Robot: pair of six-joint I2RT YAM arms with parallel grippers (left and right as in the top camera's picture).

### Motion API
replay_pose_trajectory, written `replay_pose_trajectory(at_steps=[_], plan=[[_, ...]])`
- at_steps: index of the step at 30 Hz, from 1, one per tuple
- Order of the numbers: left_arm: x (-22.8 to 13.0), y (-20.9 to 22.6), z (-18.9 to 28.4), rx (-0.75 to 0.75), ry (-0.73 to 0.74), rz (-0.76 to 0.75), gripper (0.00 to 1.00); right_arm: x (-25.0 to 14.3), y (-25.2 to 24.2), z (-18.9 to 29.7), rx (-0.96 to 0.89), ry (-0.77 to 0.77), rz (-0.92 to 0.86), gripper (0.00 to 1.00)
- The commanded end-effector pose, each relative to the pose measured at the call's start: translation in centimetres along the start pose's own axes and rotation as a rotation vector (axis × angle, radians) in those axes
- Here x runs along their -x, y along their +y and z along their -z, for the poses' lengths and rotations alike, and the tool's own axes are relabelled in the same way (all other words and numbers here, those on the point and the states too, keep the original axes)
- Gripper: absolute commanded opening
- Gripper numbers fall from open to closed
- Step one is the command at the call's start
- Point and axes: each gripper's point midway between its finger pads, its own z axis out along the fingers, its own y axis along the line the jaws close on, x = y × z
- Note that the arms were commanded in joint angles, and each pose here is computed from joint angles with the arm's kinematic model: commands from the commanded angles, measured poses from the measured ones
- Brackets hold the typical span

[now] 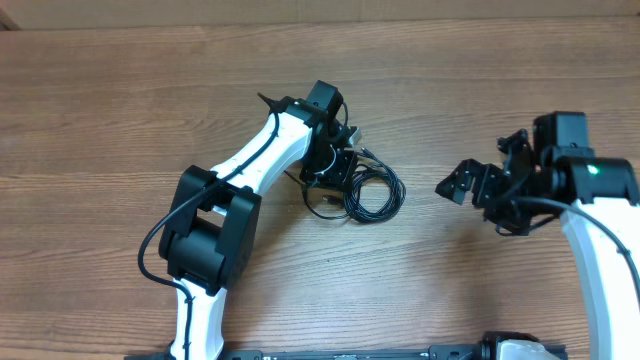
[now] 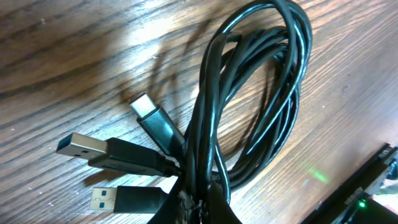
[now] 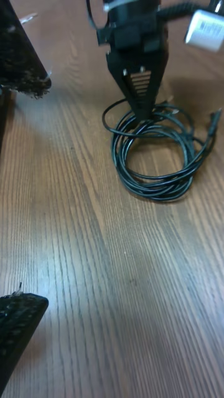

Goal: Untangle cables

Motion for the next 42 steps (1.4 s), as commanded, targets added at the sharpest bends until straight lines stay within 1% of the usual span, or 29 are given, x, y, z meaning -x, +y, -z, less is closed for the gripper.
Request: replay_pose_trajectory(at_steps=[1, 4, 10, 13, 19, 23, 27, 30, 32, 39, 42], plan=[[0.4, -1.9, 0.5, -0.089, -0.011, -0.044, 0.04, -0.4, 0.6, -1.6, 0.006, 0.060, 0.019, 0.98], [0.6, -3.2, 0.9, -0.185, -0.014, -0.062, 0.04, -0.5, 0.8, -3.4, -0.006, 0.110, 0.031, 0.96], [1.0, -5.4, 2.8, -0.399, -0.021, -0.050, 0.04, -0.9, 1.3, -6.6, 0.012, 0.186, 0.048, 0.93], [1.1, -5.5, 3.5, -0.450, -0.023, -0.038, 0.04, -0.5, 1.2, -7.7, 0.013, 0.182, 0.033, 0.92], [1.0, -6.3, 4.1, -0.510, -0.018, -0.037, 0.04, 0.9, 1.5, -8.5, 0.028, 0.138, 0.018, 0.86], [0.9, -6.8, 4.3, -0.541, -0.013, -0.040, 0.04, 1.0, 1.2, -9.2, 0.030, 0.128, -0.045, 0.83], [1.0, -7.5, 4.8, -0.586, -0.017, -0.053, 0.04, 0.7, 0.7, -10.2, 0.029, 0.125, -0.090, 0.82], [1.1, -7.9, 5.1, -0.619, -0.020, -0.064, 0.04, 0.6, 0.5, -10.9, 0.046, 0.120, -0.091, 0.82], [1.1, -8.2, 5.3, -0.638, -0.020, -0.068, 0.04, 0.6, 0.4, -11.3, 0.050, 0.115, -0.132, 0.83], [1.0, -8.4, 5.2, -0.638, -0.018, -0.073, 0.04, 0.1, 0.2, -12.4, 0.051, 0.113, -0.257, 0.81], [0.9, -8.5, 5.1, -0.638, -0.016, -0.075, 0.04, -0.4, 0.6, -13.3, 0.057, 0.114, -0.266, 0.80]])
